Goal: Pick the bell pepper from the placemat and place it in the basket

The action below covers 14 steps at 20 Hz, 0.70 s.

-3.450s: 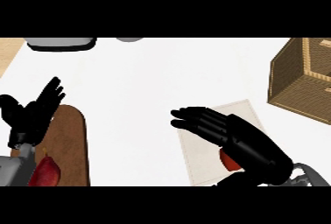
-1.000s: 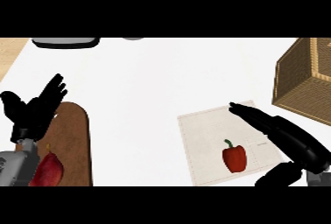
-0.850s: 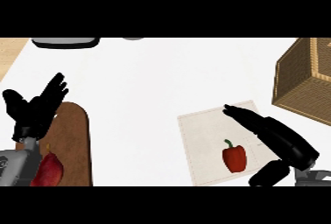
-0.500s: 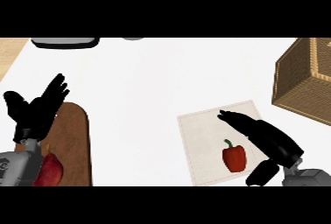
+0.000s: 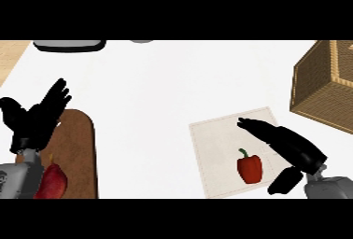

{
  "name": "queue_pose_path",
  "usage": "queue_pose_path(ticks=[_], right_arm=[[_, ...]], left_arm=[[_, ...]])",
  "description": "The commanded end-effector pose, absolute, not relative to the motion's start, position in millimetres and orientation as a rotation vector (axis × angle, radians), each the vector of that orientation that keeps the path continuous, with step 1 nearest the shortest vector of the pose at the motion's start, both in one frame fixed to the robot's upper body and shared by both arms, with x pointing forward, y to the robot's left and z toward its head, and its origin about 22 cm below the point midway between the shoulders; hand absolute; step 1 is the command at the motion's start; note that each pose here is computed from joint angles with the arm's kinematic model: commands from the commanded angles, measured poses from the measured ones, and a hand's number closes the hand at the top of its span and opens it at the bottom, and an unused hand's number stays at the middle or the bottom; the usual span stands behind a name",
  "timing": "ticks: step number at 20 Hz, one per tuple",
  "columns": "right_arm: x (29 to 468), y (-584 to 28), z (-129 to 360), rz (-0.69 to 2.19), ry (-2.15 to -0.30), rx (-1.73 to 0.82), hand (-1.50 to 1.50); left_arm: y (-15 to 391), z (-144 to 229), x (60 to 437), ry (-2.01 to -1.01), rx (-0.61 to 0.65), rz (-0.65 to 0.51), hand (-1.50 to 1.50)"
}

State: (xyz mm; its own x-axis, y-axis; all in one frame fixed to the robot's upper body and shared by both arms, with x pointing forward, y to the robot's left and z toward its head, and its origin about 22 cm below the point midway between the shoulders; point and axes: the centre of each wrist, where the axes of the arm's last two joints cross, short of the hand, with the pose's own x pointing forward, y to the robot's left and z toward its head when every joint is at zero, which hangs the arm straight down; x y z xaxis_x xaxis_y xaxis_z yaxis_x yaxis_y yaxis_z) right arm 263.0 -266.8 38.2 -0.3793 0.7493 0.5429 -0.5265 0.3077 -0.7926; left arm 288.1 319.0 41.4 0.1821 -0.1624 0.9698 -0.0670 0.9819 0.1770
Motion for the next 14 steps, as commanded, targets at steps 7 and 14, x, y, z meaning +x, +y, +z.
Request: queue_pose_path(ticks=[7,14], right_arm=[[273.4,-271.7,33.4,1.393,-1.426,-0.116,-1.50],[252.7,-252.6,16.9,1.444,-1.390,-0.223,-1.50]], left_arm=[[311.1,56.3,308.7,-1.386,0.193,-0.077,0.00],[307.4,24.9,279.9,-1.377,0.189,-0.074,0.00]])
